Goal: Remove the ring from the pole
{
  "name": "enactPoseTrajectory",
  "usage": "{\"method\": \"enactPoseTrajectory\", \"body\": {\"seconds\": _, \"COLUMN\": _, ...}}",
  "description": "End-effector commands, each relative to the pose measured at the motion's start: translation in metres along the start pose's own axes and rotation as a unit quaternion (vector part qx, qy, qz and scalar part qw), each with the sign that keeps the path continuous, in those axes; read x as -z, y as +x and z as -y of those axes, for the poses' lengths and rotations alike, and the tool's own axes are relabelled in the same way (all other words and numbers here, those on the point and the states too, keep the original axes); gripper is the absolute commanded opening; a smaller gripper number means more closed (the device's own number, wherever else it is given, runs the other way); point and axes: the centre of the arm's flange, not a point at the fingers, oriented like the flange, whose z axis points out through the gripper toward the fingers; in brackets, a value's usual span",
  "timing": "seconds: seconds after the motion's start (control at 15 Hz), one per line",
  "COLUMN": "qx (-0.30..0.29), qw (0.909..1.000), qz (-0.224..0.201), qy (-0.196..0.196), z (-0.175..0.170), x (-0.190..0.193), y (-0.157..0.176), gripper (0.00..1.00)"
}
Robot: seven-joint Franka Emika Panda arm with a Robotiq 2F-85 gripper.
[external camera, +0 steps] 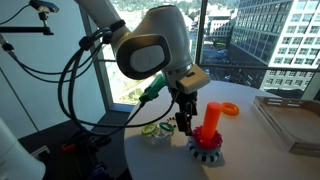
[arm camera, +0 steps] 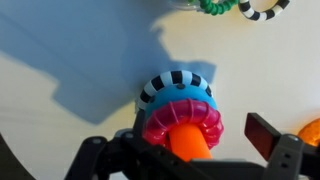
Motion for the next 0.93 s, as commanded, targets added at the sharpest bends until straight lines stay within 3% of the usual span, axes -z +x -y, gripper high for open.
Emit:
{"method": "enactPoseTrajectory", "body": {"seconds": 0.0, "qx": -0.014, "qw": 0.9998, "qz": -0.013, "qy": -0.01, "z": 0.007, "x": -0.009, "y": 0.003, "gripper": 1.0}}
{"method": "enactPoseTrajectory", "body": {"seconds": 0.87, "qx": -0.028, "qw": 0.9989, "qz": -0.02, "qy": -0.034, "z": 0.023, "x": -0.038, "y": 0.013, "gripper": 1.0}}
